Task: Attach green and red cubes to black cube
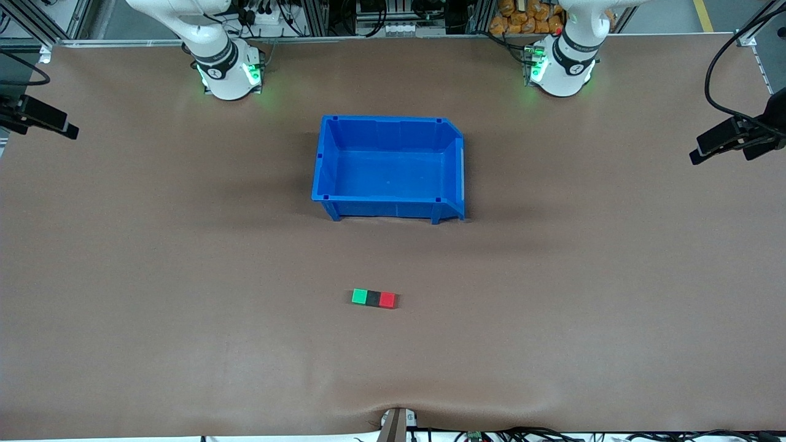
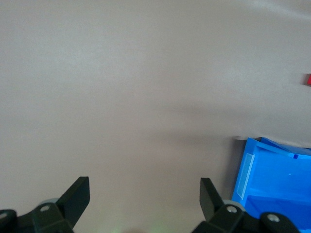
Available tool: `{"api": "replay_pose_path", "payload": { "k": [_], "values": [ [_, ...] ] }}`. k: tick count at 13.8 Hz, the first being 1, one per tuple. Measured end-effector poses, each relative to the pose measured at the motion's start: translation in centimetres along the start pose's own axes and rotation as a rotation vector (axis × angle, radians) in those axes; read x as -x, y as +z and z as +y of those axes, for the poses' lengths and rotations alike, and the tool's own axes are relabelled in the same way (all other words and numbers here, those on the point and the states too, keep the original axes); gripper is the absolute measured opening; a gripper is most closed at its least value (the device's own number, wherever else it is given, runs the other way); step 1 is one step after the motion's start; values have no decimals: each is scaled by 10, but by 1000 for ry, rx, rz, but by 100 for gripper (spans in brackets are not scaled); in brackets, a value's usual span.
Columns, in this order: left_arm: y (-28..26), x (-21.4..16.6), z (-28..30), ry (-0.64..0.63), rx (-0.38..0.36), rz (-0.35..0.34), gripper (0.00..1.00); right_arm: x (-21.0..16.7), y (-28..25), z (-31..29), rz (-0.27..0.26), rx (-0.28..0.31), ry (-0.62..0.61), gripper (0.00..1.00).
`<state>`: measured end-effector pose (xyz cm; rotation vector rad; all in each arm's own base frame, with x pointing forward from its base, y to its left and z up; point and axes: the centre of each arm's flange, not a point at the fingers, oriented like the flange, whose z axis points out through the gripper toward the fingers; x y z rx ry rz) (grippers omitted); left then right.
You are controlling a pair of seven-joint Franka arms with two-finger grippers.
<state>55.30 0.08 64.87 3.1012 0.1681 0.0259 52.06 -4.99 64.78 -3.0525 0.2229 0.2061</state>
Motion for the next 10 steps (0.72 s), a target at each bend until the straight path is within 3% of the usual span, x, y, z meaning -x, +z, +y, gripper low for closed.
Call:
{"api": "replay_pose_path", "payload": {
  "k": [10],
  "values": [
    [0, 0, 0, 0, 0, -1, 100, -4, 7, 1, 5, 1, 2, 100]
  ]
}}
